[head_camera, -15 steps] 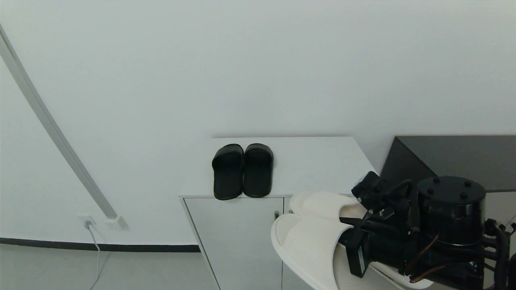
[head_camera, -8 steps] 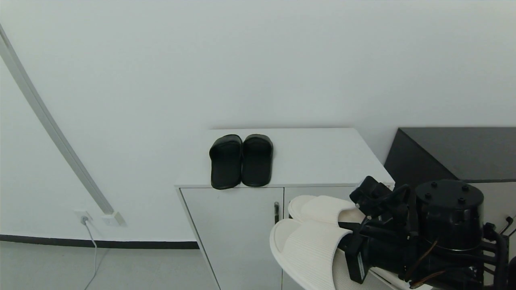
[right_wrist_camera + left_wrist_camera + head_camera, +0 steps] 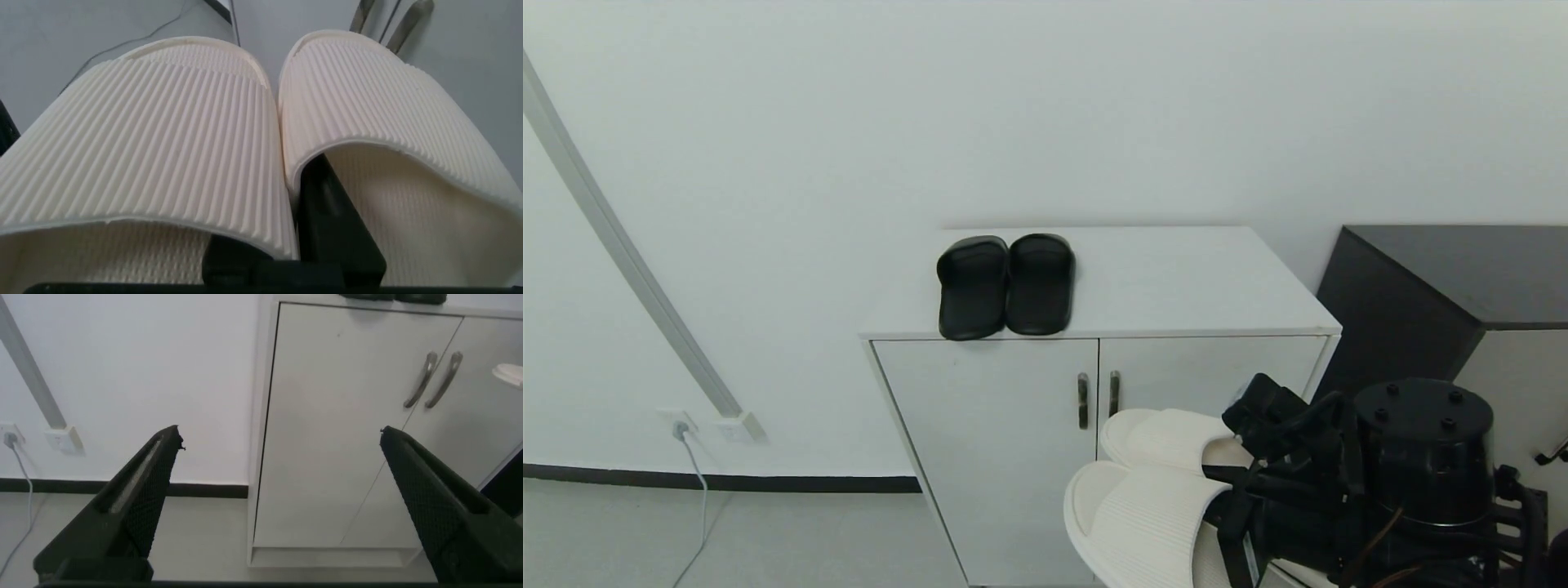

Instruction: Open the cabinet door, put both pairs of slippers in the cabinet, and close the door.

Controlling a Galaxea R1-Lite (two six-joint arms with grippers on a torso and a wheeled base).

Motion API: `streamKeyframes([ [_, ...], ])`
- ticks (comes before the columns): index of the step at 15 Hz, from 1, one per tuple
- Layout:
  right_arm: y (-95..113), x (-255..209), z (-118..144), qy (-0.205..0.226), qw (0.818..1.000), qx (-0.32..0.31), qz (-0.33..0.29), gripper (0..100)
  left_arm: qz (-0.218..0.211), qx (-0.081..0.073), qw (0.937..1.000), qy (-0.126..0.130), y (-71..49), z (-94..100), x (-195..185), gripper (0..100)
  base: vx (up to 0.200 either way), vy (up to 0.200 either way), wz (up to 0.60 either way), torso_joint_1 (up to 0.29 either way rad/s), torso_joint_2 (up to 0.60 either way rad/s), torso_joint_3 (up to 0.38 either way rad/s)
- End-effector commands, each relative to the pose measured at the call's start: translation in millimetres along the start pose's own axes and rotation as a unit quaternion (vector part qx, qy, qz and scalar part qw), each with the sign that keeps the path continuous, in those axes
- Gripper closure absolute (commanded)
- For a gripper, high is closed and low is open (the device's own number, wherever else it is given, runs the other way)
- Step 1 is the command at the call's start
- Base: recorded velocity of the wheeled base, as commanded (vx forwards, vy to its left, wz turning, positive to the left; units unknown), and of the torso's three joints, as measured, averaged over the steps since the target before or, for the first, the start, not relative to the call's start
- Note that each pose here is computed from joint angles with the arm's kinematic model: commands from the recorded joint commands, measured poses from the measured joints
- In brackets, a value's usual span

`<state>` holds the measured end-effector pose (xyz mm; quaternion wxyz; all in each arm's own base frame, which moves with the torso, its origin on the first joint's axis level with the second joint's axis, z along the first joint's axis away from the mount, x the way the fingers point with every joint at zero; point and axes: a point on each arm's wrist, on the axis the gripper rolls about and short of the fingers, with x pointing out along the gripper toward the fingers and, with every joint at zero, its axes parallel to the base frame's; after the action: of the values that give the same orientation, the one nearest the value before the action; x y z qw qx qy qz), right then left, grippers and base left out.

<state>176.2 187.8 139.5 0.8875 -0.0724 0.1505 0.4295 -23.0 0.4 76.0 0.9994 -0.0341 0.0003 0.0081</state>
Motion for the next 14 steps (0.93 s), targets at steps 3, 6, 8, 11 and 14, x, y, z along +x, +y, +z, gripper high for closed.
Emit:
streamKeyframes([
  [3,0.1,1.2,-3.2,0.006,1.0,0.0,0.001,100,0.0,0.0,1.0,0.0,0.0,0.1,0.1,0,0.0,0.0,0.0,-0.209,0.53,0.32],
  [6,0.1,1.2,-3.2,0.006,1.0,0.0,0.001,100,0.0,0.0,1.0,0.001,0.0,-0.1,0.1,0,0.0,0.0,0.0,-0.193,0.52,0.32],
  [8,0.1,1.0,-4.1,0.007,1.0,0.0,0.001,100,0.0,0.0,1.0,0.001,0.0,-0.1,0.1,0,0.0,0.0,0.0,-0.181,0.5,0.322],
  [11,0.2,0.9,-4.5,0.008,1.0,0.0,0.001,100,-0.002,0.0,1.0,0.005,-0.1,0.4,0.6,0,0.0,0.0,0.0,-0.155,0.48,0.315],
  [14,0.2,0.8,-6.1,0.011,1.0,0.0,0.001,100,-0.003,0.008,1.0,0.004,-0.1,0.3,0.4,0,0.0,0.0,0.0,-0.142,0.47,0.339],
])
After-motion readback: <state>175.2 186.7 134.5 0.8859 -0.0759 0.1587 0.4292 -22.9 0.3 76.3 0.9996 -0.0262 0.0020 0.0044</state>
